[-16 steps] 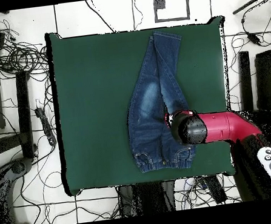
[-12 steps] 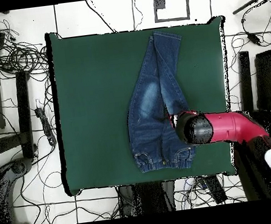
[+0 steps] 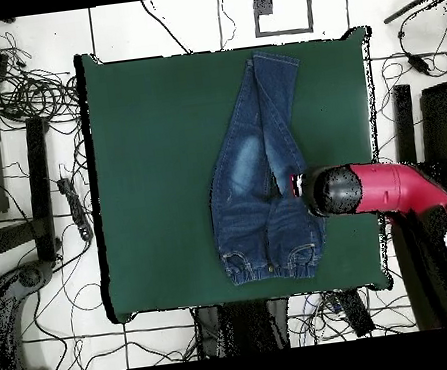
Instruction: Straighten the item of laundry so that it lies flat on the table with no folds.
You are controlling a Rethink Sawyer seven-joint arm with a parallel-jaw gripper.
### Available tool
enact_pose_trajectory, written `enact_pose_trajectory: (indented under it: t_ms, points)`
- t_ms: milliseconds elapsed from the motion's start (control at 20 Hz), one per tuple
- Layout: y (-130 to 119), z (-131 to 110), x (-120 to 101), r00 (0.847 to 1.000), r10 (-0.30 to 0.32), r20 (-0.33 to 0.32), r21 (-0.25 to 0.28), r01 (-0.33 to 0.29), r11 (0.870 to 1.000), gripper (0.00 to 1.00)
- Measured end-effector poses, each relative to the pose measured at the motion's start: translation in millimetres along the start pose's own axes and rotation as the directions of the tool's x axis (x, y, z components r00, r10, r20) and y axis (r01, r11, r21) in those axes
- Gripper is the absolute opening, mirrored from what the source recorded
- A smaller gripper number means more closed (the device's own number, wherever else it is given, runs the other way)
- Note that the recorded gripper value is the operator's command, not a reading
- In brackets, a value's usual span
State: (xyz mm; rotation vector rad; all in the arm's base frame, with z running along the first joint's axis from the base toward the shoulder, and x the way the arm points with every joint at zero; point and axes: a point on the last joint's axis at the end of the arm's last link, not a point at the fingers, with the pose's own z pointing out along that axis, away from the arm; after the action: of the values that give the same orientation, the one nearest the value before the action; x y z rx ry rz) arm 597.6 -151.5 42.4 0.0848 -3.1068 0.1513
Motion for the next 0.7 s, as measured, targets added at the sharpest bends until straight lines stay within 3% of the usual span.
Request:
enact_pose_trajectory:
  t_ms: [300,700]
  points:
    - [8,6,-30,1.0,-0.011,0.016,-0.006,0.011,1.0,1.0]
    - [29,24,-69,0.998,-0.021,0.059,-0.05,0.024,0.998,1.0]
